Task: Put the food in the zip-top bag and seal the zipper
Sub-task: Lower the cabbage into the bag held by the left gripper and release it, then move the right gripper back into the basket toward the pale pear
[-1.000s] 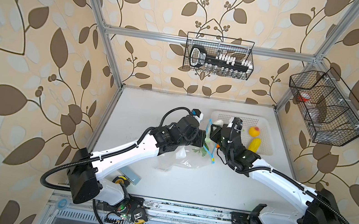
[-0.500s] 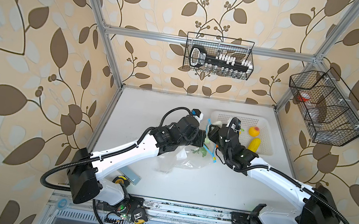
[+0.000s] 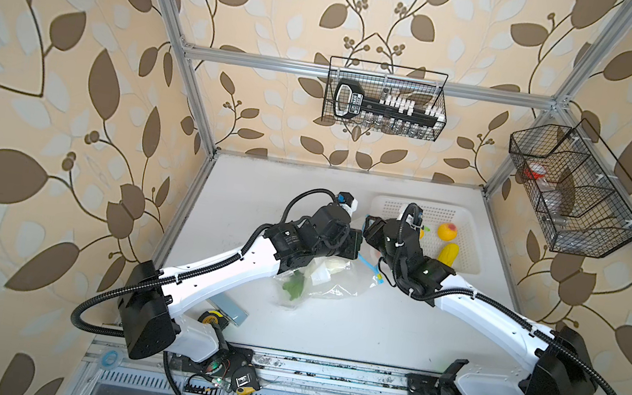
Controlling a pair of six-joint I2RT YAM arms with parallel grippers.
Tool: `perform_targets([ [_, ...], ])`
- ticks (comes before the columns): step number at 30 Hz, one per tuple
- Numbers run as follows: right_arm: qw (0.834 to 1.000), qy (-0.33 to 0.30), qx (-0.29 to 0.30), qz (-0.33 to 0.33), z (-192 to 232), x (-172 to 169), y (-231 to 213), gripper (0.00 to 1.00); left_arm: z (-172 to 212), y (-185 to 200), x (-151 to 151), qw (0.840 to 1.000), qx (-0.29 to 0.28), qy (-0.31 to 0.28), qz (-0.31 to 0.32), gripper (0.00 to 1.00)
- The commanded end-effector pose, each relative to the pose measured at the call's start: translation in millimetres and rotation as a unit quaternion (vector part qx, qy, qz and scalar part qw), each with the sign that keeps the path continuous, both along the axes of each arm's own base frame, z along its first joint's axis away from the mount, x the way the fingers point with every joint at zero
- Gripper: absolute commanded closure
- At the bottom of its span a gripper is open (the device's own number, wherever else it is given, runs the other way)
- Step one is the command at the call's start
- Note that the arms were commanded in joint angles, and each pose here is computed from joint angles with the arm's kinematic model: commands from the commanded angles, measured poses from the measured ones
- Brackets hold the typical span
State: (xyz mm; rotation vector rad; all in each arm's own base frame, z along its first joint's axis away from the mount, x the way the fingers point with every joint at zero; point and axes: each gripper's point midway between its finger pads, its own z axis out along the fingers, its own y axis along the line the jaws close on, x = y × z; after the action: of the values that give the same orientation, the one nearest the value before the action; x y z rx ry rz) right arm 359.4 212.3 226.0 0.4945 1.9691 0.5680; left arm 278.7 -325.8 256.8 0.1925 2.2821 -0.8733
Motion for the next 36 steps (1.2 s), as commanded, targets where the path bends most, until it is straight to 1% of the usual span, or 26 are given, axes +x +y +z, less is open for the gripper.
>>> perform_targets([
  [1, 1.000, -0.011, 0.002, -0.004, 15, 1, 1, 0.38, 15, 0, 6, 1.000, -0.019, -0.017, 0.007, 1.00],
  [6, 1.000, -0.006, -0.006, 0.007, 24, -6, -4, 0.39, 13, 1, 6, 1.000, -0.015, -0.018, 0.009, 1.00],
  [10, 0.999, -0.006, -0.050, 0.011, 25, -10, -16, 0.40, 11, 3, 6, 1.000, -0.013, -0.018, 0.012, 1.00],
  [18, 0.995, 0.037, -0.089, -0.013, 5, -2, -62, 0.42, 9, 3, 5, 1.000, -0.014, -0.015, 0.012, 1.00],
  [24, 0.992, 0.069, -0.106, -0.026, -13, 13, -91, 0.42, 8, 4, 4, 1.000, -0.014, -0.015, 0.011, 1.00],
  [33, 0.977, 0.147, -0.146, -0.049, -49, 37, -122, 0.40, 7, 4, 4, 1.000, -0.012, -0.014, 0.010, 1.00],
  [36, 0.973, 0.171, -0.146, -0.051, -64, 44, -129, 0.40, 7, 4, 4, 1.000, -0.011, -0.014, 0.010, 1.00],
])
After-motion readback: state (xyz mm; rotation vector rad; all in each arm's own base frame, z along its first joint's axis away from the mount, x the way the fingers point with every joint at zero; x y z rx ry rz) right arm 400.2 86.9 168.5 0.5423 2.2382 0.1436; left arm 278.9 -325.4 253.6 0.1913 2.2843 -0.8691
